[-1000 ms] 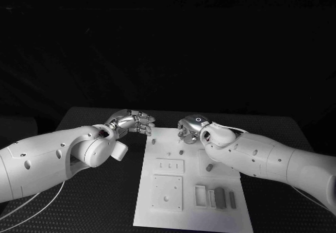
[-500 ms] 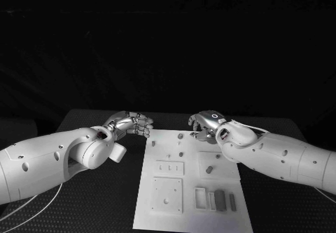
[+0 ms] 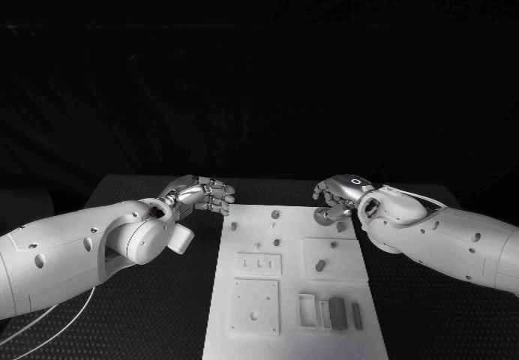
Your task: Assemble the parts on the task board
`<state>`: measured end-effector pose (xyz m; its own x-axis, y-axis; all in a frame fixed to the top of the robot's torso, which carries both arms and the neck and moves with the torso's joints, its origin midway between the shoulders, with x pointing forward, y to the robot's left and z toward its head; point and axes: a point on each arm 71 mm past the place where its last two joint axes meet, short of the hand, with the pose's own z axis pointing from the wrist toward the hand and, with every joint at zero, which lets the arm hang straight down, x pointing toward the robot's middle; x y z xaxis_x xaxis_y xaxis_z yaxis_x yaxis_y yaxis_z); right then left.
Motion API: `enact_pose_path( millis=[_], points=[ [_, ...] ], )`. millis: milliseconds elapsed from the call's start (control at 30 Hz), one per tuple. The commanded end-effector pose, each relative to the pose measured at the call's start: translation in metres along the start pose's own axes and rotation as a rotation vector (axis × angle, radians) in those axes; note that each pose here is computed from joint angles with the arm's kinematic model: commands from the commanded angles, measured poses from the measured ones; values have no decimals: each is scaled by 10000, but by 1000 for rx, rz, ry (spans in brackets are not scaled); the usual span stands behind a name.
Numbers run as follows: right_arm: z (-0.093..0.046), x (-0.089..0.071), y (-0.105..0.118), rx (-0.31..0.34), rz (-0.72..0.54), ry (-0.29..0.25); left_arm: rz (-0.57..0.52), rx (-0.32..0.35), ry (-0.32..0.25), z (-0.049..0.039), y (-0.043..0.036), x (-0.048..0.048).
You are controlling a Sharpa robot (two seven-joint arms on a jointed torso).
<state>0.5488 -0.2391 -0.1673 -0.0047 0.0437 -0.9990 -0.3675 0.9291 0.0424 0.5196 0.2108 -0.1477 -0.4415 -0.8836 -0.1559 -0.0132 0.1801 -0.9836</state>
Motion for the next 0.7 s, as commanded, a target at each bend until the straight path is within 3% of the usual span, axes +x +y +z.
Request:
enact_pose_path(
  millis=[33, 367, 700],
  points=[
    [0, 53, -66, 1, -21, 65, 0, 11, 17, 22, -16, 27],
    [10, 112, -225, 42, -29, 84, 0, 12, 21, 45, -17, 43],
    [6, 252, -245, 51, -26, 158, 1, 14, 19, 47, -16, 38]
  ],
)
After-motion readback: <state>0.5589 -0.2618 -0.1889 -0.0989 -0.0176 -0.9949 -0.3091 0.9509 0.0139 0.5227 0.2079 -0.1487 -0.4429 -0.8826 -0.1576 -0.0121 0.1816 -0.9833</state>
